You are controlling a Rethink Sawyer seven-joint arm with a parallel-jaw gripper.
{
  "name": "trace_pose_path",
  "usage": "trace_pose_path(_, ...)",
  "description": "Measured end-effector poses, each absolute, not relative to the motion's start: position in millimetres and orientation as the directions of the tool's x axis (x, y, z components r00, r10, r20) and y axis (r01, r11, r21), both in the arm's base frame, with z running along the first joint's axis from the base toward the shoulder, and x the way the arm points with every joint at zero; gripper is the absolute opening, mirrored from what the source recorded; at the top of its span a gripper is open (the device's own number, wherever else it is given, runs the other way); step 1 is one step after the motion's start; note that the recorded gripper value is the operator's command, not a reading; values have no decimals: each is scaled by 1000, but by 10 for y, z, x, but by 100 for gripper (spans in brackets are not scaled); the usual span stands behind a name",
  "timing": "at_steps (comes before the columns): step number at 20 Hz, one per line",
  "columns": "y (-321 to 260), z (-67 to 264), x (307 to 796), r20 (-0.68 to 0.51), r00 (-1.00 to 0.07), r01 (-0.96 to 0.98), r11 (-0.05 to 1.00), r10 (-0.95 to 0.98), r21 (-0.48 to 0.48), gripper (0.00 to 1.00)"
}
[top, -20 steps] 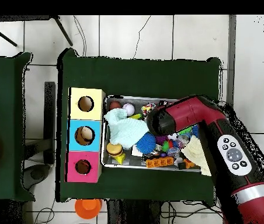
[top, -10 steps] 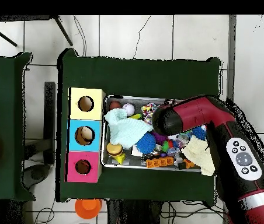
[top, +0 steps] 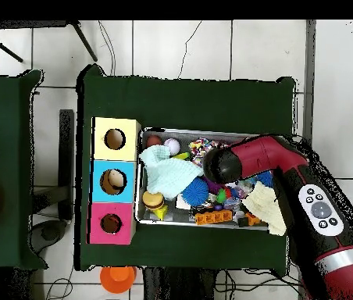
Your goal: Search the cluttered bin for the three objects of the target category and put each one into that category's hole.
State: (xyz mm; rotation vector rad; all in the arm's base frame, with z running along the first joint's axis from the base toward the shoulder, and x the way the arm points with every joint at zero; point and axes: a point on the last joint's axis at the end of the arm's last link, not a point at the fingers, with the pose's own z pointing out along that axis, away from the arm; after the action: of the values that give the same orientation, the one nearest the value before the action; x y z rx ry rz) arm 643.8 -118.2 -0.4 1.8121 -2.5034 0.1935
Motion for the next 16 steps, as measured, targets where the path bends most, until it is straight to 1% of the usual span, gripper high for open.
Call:
trace_pose_path(10, -1129, -157, 6355, 102, -312, -950, 309, -945, -44, 100)
trace_pose_path(16, -1083, -302, 6291, 100, -310, -951, 309, -946, -21, 100)
